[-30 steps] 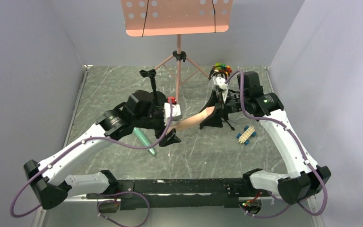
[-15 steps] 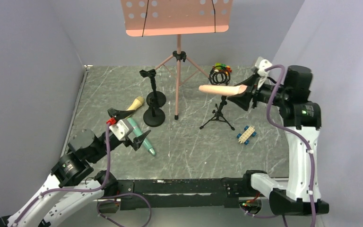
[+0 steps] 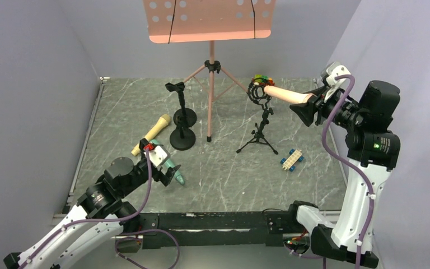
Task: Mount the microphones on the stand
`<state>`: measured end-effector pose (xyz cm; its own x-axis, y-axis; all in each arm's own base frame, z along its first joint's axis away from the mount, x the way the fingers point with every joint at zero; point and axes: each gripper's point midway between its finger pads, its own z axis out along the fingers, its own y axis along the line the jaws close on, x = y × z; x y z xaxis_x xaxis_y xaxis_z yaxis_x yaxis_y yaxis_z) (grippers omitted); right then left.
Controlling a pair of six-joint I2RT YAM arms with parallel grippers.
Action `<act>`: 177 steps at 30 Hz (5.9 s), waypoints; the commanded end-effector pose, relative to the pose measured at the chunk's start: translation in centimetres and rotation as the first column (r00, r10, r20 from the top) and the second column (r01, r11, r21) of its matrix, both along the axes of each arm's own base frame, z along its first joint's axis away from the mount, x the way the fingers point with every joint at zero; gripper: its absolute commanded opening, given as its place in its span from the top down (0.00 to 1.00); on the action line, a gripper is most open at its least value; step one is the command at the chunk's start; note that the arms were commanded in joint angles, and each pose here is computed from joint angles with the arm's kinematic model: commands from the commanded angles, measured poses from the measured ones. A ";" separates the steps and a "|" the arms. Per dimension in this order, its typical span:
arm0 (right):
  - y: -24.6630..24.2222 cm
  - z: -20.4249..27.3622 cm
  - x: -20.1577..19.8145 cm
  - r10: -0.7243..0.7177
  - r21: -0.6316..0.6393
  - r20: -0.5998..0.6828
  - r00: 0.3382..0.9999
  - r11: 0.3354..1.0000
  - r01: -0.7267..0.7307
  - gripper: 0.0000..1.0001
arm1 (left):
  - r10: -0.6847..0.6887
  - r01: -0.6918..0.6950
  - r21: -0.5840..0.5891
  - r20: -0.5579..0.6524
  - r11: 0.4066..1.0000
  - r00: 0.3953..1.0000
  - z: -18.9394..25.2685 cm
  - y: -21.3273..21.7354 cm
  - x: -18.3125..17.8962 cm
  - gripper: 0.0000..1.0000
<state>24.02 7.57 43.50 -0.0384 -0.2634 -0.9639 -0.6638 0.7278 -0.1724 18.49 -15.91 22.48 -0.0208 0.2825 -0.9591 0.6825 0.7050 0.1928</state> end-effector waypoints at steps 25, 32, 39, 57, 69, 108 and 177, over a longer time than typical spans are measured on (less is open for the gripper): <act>0.9 -3.1 6.4 0.031 0.006 -0.115 0.993 1.000 -0.030 0.69 | -0.023 0.024 -0.059 0.026 0.998 0.999 1.8 -0.4 -0.3 0.01; 0.9 -4.8 8.3 -0.057 -0.095 -0.129 0.990 0.994 0.045 0.69 | -0.032 0.034 -0.062 0.024 0.998 0.999 1.9 -0.6 -0.4 0.01; 1.4 -4.3 9.0 -0.086 -0.137 -0.132 0.988 0.988 0.068 0.69 | -0.032 0.033 -0.059 0.019 0.998 0.999 1.7 -0.6 -0.4 0.01; 4.2 -8.1 12.4 -0.087 -0.151 -0.223 0.971 0.987 0.054 0.65 | -0.044 0.045 -0.060 0.019 0.997 0.999 1.7 -0.8 -0.5 0.01; 5.4 -11.2 14.4 -0.110 -0.177 -0.298 0.948 0.983 0.059 0.01 | -0.056 0.057 -0.054 0.015 0.997 0.998 1.6 -1.0 -0.6 0.01; -0.2 -18.5 8.2 -0.089 0.155 -0.122 0.989 0.982 0.107 0.00 | -0.050 0.050 -0.058 0.008 0.997 0.999 1.5 -0.9 -0.6 0.01; -3.3 -19.8 17.8 -0.241 0.206 0.231 0.943 0.959 0.195 1.00 | -0.041 0.040 -0.025 -0.028 0.999 0.999 0.4 -1.1 -0.1 0.01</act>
